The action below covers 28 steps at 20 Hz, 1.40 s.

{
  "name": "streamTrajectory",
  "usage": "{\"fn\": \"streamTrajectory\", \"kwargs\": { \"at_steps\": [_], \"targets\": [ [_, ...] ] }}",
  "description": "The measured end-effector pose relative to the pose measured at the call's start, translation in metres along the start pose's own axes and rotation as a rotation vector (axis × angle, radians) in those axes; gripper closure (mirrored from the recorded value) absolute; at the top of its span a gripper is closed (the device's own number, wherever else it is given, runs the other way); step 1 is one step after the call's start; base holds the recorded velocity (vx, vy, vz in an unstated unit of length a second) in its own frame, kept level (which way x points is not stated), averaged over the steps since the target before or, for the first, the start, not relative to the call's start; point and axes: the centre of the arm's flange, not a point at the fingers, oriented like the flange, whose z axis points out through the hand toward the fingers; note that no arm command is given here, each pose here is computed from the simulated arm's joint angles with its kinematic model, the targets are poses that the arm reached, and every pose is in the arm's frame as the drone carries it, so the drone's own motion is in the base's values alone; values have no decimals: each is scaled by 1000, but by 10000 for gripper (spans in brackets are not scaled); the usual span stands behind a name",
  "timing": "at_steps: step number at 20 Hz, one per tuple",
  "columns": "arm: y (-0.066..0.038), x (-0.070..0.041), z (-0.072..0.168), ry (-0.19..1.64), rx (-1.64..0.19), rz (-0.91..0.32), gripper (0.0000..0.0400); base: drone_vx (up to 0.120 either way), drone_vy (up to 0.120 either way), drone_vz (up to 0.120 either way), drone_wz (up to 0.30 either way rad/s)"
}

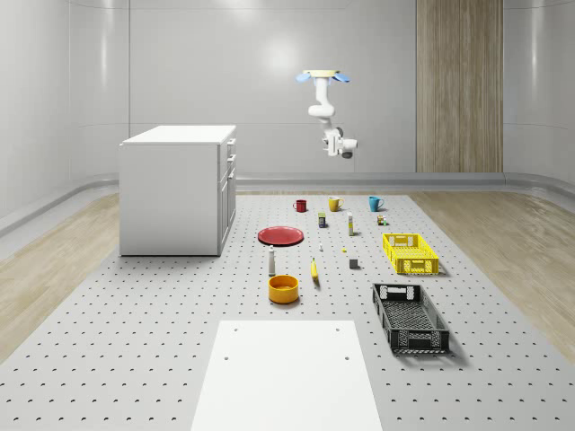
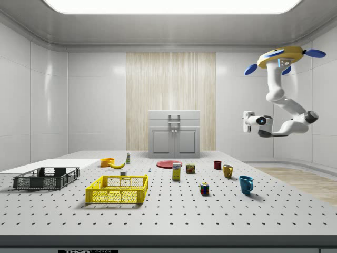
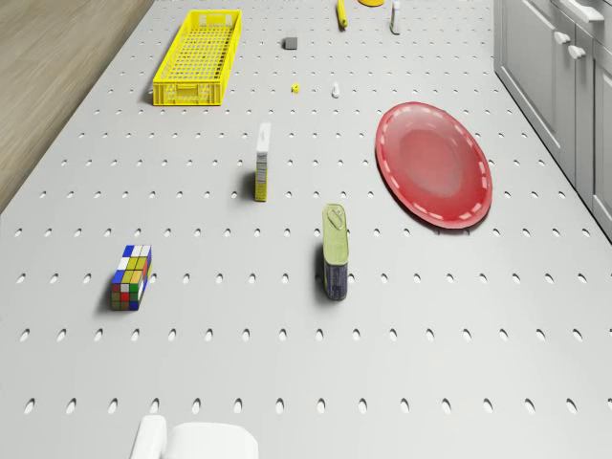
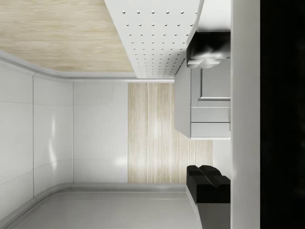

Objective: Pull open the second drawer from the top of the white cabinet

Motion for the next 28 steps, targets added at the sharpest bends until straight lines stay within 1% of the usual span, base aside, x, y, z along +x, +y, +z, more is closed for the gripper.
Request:
{"fn": "streamTrajectory", "kwargs": {
  "at_steps": [3, 28],
  "targets": [
    [0, 0, 0, -1, 1, 0, 100, 120, -13, 0, 0],
    [0, 0, 0, -3, 4, 1, 100, 120, -120, 0, 0]
  ]
}}
